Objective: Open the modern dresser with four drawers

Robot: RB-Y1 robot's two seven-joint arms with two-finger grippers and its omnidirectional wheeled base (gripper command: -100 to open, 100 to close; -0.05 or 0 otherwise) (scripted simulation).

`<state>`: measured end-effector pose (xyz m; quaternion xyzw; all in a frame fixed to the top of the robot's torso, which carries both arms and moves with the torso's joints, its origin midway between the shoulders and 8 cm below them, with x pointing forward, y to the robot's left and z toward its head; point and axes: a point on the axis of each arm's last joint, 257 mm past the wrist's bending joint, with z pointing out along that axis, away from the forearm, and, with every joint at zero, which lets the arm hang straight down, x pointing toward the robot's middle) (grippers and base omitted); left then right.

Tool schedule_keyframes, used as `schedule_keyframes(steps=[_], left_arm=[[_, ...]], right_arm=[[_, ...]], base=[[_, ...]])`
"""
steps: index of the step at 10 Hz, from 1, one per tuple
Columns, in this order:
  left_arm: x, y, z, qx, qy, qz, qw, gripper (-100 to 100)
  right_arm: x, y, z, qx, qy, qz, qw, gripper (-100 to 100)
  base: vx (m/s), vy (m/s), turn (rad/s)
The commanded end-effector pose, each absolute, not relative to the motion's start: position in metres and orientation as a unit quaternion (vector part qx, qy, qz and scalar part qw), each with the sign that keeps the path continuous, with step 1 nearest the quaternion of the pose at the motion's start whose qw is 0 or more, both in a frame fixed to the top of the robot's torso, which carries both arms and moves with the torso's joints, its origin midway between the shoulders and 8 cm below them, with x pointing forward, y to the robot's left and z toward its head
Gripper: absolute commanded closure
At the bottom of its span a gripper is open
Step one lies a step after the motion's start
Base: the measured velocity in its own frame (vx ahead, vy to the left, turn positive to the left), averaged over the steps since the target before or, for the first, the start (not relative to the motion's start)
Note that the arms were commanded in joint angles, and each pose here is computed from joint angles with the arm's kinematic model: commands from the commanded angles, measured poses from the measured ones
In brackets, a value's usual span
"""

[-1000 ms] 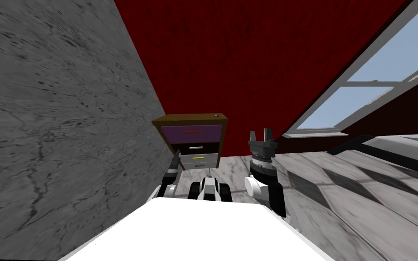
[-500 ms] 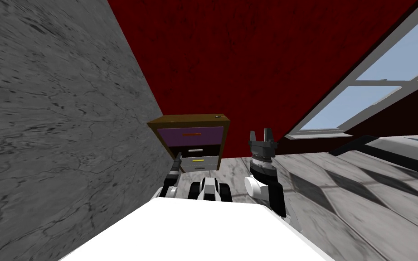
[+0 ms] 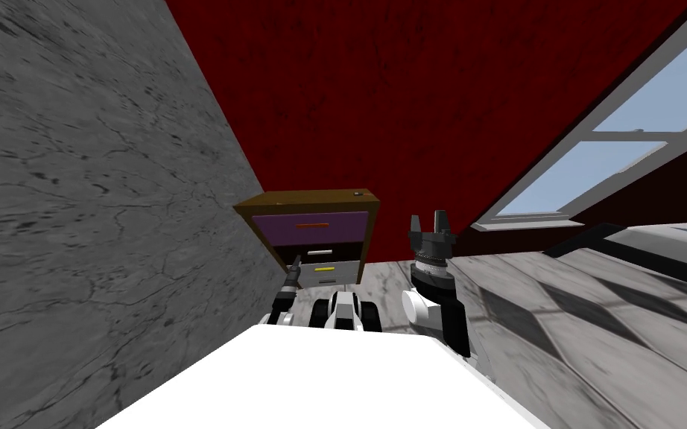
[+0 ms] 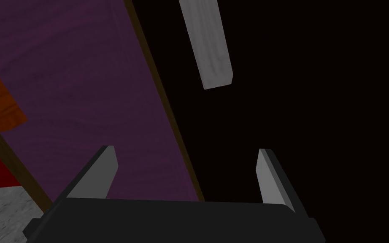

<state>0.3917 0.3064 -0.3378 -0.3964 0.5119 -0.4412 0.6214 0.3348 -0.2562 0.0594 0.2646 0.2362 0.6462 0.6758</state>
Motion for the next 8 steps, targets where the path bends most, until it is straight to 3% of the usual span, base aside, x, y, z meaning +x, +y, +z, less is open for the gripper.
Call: schedule_keyframes(steps=[1,8], left_arm=[[0.387,0.292,-0.359,-0.416,0.517,-0.44,0.606,-100],[0.399,0.268,-0.371,-0.441,0.51,-0.448,0.587,-100]], right_arm=[[0.335,-0.256,0.059,0.265,0.236,0.646,0.676,0],[0.335,-0.256,0.059,0.265,0.236,0.646,0.676,0]], base=[[0.078,0.021,-0.011],[0.05,0.009,-0.004]])
